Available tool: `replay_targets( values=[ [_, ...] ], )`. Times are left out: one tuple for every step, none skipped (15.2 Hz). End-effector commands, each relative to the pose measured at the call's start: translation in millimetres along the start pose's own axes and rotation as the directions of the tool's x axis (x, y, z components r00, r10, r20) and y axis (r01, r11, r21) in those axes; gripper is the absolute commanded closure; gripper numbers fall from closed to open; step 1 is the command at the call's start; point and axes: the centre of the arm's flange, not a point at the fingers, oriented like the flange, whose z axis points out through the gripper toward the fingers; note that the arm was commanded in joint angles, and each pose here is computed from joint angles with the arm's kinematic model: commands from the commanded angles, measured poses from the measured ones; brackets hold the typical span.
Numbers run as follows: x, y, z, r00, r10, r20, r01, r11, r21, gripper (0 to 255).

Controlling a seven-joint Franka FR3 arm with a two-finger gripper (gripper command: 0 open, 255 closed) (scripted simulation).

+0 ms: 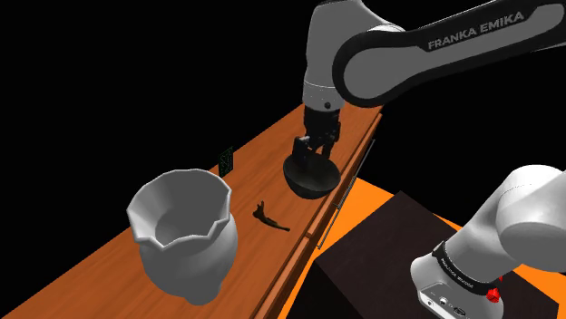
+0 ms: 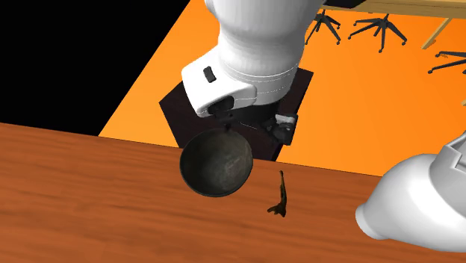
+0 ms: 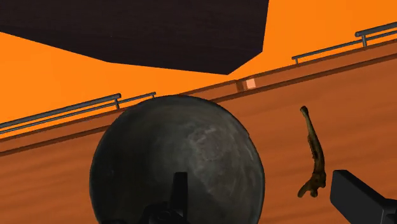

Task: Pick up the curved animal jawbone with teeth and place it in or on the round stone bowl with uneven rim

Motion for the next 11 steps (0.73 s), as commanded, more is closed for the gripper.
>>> replay_targets(
  values=[
    [7.4, -21.7, 17.4, 0.999, -0.032, -0.001, 0.032, 0.999, -0.012, 0],
    [11.6, -32.5, 25.3, 0.999, -0.047, -0.001, 0.047, 0.999, -0.019, 0],
    [15.7, -43.2, 33.2, 0.998, -0.062, -0.001, 0.062, 0.998, -0.025, 0],
    [19.7, -54.0, 41.3, 0.997, -0.078, 0.000, 0.077, 0.996, -0.032, 0],
    [23.5, -64.7, 49.4, 0.996, -0.093, 0.001, 0.093, 0.995, -0.039, 0],
    [27.1, -75.5, 57.5, 0.994, -0.108, 0.002, 0.108, 0.993, -0.046, 0],
    [30.5, -86.3, 65.8, 0.992, -0.123, 0.003, 0.123, 0.991, -0.052, 0],
    [33.8, -97.0, 74.1, 0.990, -0.138, 0.004, 0.138, 0.989, -0.059, 0],
    [36.9, -107.8, 82.5, 0.988, -0.153, 0.005, 0.153, 0.986, -0.066, 0],
    [39.8, -118.5, 91.0, 0.986, -0.168, 0.006, 0.168, 0.983, -0.072, 0],
    [42.6, -129.3, 99.5, 0.983, -0.183, 0.007, 0.183, 0.980, -0.079, 0]
  ],
)
